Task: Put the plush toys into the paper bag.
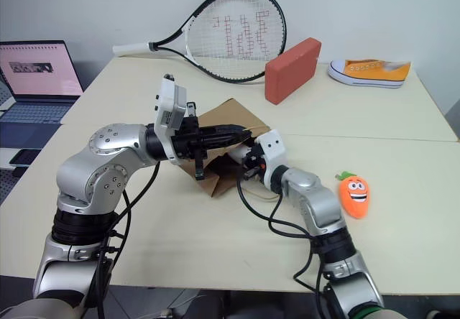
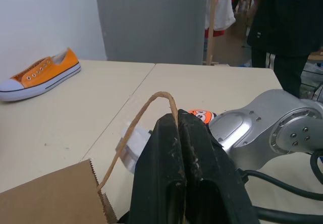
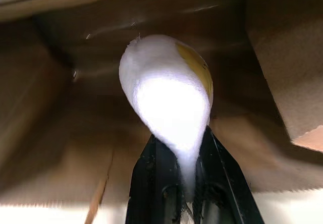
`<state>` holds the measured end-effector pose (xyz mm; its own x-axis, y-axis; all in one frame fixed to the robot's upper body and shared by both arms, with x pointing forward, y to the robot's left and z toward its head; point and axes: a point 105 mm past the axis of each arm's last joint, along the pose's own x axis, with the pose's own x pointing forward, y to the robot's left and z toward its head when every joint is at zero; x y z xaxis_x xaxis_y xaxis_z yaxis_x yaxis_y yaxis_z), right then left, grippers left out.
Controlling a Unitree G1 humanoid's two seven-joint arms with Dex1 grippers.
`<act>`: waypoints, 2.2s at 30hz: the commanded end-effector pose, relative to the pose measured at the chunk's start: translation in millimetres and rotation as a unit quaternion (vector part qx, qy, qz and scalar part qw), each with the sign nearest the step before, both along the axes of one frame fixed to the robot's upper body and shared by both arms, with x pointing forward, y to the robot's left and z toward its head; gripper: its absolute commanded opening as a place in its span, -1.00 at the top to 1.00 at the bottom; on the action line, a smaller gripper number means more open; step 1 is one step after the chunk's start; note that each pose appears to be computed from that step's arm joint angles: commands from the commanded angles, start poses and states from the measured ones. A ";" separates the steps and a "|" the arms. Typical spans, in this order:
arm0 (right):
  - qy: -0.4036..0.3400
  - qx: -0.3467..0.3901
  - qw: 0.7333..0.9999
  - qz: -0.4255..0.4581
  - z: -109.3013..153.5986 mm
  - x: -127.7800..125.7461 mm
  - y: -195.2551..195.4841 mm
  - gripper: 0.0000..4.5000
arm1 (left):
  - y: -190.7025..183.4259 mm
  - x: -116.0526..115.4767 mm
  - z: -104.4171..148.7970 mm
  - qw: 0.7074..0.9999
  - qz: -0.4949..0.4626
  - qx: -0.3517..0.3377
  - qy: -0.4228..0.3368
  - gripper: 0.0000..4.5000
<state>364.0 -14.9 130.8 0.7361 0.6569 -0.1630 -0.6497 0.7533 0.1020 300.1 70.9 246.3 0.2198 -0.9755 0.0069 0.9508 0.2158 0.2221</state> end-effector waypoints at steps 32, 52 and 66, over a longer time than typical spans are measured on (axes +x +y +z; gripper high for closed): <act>-0.075 -0.056 0.991 0.097 37.9 -33.2 -17.7 -0.99 | -4.2 3.7 4.4 1.000 0.012 -0.008 -0.021 1.00; -0.084 -0.165 0.982 0.039 58.5 -86.2 -171.4 -0.99 | -2.3 15.8 14.4 0.997 0.046 -0.041 -0.045 1.00; 0.045 -0.100 0.981 -0.162 -6.9 -123.6 -257.4 -0.99 | -9.1 21.5 17.9 0.994 0.061 -0.072 -0.052 1.00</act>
